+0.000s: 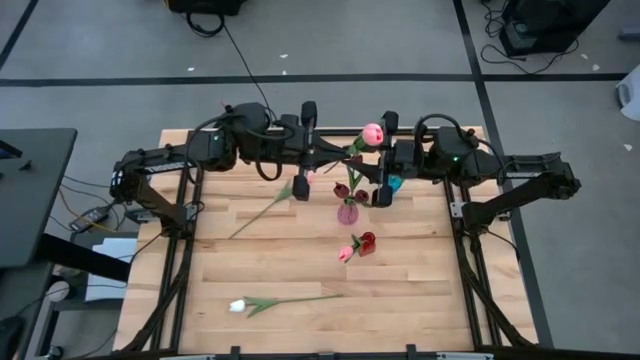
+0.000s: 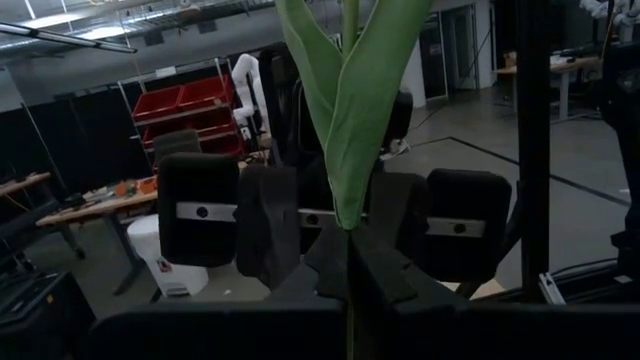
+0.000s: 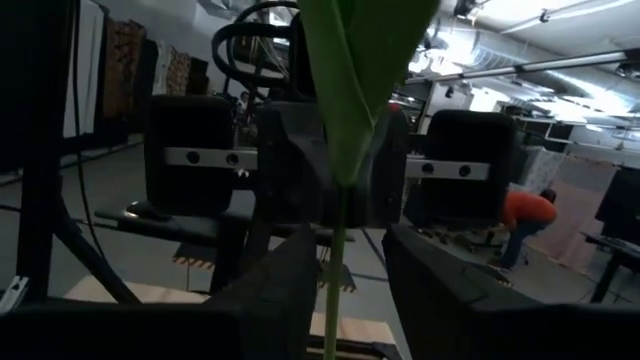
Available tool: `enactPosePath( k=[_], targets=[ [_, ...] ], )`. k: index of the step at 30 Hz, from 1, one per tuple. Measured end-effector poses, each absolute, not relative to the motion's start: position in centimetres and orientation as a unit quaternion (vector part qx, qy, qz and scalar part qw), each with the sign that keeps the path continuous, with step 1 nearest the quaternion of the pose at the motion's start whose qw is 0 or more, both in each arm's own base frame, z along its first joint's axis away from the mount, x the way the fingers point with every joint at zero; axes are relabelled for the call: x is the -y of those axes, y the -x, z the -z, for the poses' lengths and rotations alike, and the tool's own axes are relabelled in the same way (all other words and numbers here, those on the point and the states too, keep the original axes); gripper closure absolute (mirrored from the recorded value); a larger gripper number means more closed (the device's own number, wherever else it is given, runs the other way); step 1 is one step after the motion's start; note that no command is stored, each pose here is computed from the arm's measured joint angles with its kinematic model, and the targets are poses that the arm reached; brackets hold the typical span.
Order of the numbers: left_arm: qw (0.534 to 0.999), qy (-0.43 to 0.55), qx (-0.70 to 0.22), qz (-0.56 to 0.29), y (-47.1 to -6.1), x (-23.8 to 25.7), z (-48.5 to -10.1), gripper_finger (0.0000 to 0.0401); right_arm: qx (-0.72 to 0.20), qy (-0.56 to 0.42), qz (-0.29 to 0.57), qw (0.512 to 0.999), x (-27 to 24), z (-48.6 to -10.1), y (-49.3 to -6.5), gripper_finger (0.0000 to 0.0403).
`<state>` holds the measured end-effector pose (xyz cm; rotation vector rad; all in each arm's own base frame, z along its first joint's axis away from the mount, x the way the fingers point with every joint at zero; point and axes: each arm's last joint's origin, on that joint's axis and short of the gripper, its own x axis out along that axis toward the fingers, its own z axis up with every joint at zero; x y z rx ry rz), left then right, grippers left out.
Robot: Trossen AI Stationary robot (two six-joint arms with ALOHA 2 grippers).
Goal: Sort flowers into vase by color
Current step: Put the pink flower into the red vase
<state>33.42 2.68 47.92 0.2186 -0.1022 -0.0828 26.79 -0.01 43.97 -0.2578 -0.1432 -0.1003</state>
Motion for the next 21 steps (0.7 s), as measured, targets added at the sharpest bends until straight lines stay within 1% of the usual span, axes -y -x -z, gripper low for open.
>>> enactPosePath(
  k=[5, 9, 13, 17, 21],
  targets=[
    [0.992, -0.109, 0.054, 0.041, -33.8, -2.7, -47.8, 0.0397, 0.075, 0.138, 0.05, 0.986, 0.1, -44.0, -26.8, 0.0288],
    [0.992, -0.109, 0.054, 0.043, -34.0, -2.7, -47.6, 0.0397, 0.072, 0.139, 0.049, 0.986, 0.4, -44.0, -26.8, 0.0311],
    [0.993, -0.103, 0.048, 0.042, -34.0, -2.7, -47.5, 0.0397, 0.049, 0.121, 0.043, 0.991, 0.5, -43.7, -26.4, 0.0326],
    [0.994, -0.095, 0.041, 0.04, -33.0, -2.7, -48.0, 0.0397, 0.011, 0.12, 0.058, 0.991, 0.4, -43.8, -24.6, 0.0319],
    [0.994, -0.098, 0.025, 0.042, -32.3, -2.6, -48.1, 0.0397, 0.043, 0.116, 0.05, 0.991, 0.0, -45.2, -22.2, 0.0299]
  ],
)
